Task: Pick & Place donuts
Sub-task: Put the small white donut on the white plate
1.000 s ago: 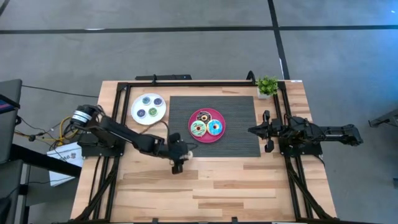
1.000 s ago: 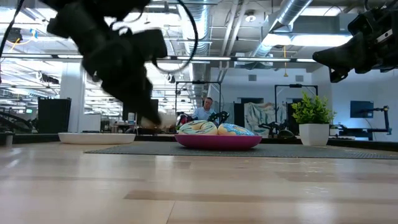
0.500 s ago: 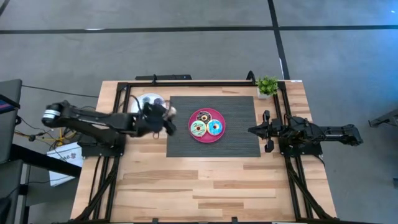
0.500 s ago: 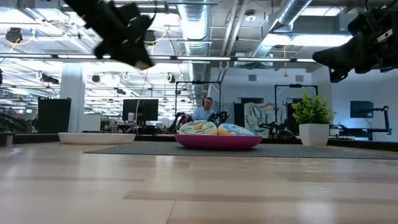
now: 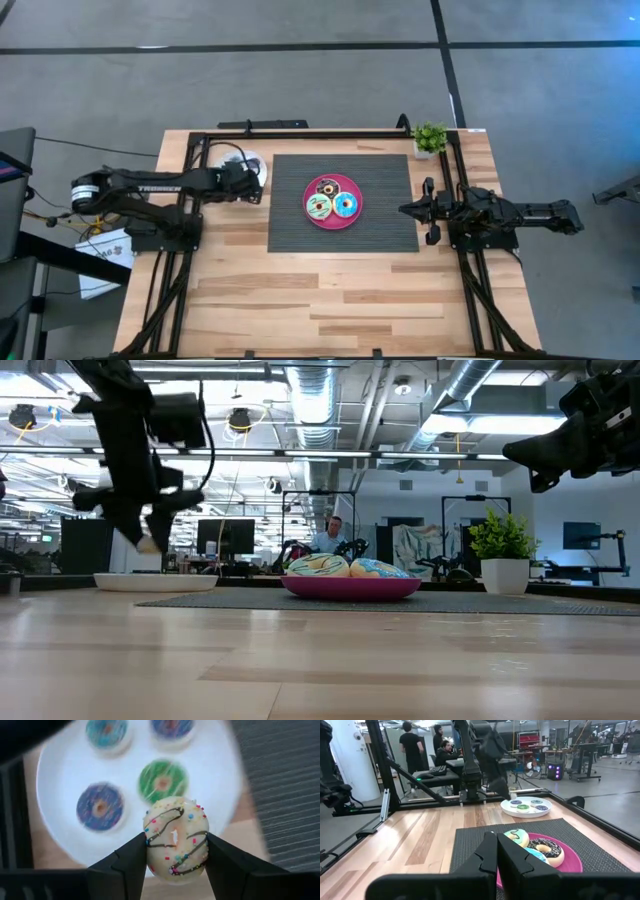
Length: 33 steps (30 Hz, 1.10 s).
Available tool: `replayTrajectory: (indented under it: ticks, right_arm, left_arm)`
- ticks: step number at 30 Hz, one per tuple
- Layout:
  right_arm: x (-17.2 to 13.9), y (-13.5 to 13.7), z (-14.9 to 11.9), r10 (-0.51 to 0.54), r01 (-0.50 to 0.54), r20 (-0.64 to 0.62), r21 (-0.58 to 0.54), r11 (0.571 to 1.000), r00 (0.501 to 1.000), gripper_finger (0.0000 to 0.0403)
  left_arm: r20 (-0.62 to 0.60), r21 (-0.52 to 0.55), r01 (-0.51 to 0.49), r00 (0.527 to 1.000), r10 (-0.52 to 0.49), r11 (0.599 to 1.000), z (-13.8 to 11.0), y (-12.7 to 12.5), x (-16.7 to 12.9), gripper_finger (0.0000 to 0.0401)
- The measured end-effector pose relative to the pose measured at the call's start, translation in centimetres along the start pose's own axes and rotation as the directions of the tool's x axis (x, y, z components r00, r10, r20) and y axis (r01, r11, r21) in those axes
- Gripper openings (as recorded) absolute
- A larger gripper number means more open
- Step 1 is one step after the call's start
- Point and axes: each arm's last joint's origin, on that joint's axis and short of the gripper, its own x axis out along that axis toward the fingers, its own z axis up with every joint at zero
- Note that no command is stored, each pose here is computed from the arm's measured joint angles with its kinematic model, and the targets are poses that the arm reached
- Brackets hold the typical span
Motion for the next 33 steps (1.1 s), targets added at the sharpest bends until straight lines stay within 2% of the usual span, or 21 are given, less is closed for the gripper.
replayTrajectory:
  ticks: [5,9,12,22,28,33]
  right_arm:
    - [0.0,0.0,0.0,0.000,0.000,0.000,0.000,1.000,1.000,0.0000]
    - [0.0,0.0,0.0,0.000,0.000,0.000,0.000,1.000,1.000,0.0000]
    - [0.0,0.0,0.0,0.000,0.000,0.000,0.000,1.000,1.000,0.0000]
    - [0.0,0.0,0.0,0.000,0.000,0.000,0.000,1.000,1.000,0.0000]
    - [0.0,0.0,0.0,0.000,0.000,0.000,0.000,1.000,1.000,0.0000]
    - [0.0,0.0,0.0,0.000,0.000,0.000,0.000,1.000,1.000,0.0000]
  left_arm:
    - [-0.039,-0.059,-0.070,0.997,0.068,0.996,0.2,0.4,1.6,0.0171]
    - [-0.023,-0.095,-0.102,0.995,0.100,0.990,1.2,1.0,2.4,0.0171]
    - [-0.014,-0.147,-0.146,0.989,0.145,0.978,2.2,2.0,2.9,0.0171]
    - [-0.101,-0.271,-0.226,0.973,0.206,0.936,5.1,6.2,4.6,0.0171]
    - [-0.098,-0.254,-0.226,0.973,0.208,0.940,6.1,7.5,5.4,0.0171]
    - [-0.156,-0.222,-0.249,0.963,0.218,0.943,6.0,7.7,6.9,0.0171]
